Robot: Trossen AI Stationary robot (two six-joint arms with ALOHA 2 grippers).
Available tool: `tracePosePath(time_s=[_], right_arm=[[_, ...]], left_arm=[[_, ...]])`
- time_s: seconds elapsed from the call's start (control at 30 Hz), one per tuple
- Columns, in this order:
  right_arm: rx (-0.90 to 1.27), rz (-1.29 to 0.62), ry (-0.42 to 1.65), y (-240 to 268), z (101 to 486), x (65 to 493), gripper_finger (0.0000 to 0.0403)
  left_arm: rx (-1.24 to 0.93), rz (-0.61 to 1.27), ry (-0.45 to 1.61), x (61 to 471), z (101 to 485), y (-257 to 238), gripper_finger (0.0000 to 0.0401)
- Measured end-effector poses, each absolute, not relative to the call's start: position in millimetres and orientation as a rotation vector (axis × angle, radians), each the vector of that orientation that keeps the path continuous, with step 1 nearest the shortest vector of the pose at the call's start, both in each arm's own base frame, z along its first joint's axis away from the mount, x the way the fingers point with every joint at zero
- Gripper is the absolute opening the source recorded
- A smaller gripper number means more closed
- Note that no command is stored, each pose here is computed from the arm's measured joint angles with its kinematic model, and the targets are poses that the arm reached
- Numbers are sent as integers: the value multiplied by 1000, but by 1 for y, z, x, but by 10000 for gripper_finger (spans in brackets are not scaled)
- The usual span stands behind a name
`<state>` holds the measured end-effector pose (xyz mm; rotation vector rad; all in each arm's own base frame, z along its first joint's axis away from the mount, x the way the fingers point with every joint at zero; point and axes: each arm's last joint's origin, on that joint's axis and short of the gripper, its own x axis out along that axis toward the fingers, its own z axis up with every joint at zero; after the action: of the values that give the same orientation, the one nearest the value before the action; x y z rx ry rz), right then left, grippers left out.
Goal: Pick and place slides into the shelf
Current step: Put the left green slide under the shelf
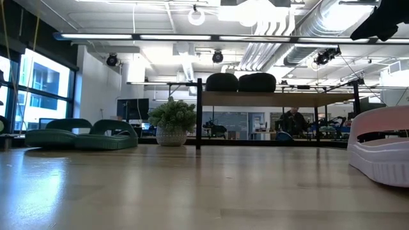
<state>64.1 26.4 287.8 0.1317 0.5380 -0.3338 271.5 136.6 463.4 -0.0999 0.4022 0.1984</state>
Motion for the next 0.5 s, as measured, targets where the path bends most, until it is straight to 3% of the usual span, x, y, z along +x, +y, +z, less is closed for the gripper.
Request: tracePosePath(time_s=[0.13, 0.27, 0.5], right_arm=[[129, -334, 541, 26, 288, 64, 24], [127, -334, 543, 26, 287, 64, 24], [120, -336, 549, 26, 287, 63, 24]], left_arm=[[-147, 221, 403, 277, 405, 139, 0], [-197, 259, 405, 257, 358, 129, 0], [-207, 654, 579, 214, 299, 110, 0]])
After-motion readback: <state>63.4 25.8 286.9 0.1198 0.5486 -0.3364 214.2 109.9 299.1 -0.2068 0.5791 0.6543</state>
